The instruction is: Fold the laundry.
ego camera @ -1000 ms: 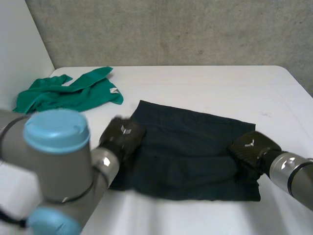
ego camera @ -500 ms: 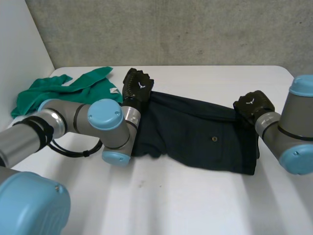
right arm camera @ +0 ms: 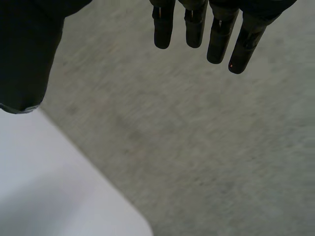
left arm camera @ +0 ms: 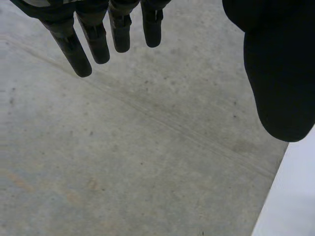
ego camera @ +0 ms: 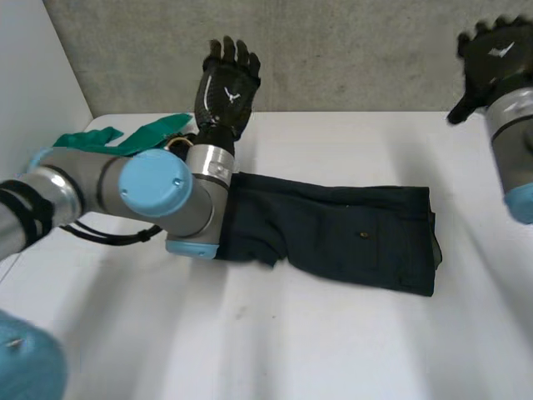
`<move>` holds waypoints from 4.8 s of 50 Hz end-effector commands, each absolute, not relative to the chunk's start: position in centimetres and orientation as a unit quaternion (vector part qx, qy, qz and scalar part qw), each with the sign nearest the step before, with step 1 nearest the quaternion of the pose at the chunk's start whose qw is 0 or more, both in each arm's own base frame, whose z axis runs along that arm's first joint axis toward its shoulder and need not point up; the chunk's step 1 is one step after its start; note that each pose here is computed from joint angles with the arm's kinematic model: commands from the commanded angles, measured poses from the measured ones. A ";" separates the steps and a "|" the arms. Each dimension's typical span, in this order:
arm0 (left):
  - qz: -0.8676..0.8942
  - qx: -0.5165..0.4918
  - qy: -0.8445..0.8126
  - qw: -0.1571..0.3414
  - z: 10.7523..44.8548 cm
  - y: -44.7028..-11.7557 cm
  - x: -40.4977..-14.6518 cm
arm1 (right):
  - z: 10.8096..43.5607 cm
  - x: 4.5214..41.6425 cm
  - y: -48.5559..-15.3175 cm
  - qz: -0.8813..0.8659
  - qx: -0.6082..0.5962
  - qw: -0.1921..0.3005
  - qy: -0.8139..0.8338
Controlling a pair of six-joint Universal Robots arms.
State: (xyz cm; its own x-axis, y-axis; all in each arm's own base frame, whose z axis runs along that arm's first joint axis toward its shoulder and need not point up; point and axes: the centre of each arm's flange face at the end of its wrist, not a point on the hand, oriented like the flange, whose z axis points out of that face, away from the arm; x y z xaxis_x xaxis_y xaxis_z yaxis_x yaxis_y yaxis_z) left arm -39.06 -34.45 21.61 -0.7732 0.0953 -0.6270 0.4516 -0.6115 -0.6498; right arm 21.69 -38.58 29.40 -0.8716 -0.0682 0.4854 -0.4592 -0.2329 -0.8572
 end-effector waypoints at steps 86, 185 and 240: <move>-0.612 0.303 0.718 -0.130 18.5 -21.1 -30.5 | 13.7 18.4 -27.0 0.544 0.267 -0.075 -0.792; -0.572 0.321 0.741 -0.142 19.1 -20.1 -30.2 | 12.9 17.6 -30.7 0.560 0.310 -0.030 -0.768; -0.575 0.319 0.741 -0.141 19.4 -20.2 -30.0 | 16.5 11.4 -34.0 0.555 0.340 0.116 -0.750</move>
State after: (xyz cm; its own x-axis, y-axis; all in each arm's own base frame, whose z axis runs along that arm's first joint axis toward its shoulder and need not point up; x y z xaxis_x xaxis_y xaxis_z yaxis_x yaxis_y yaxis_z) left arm -29.98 -20.21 19.14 -0.7561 0.6354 -0.1569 0.3140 0.1419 -0.9388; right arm 15.45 -32.15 14.81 -0.7830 -0.4781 0.3979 -0.5329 0.1857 -0.8256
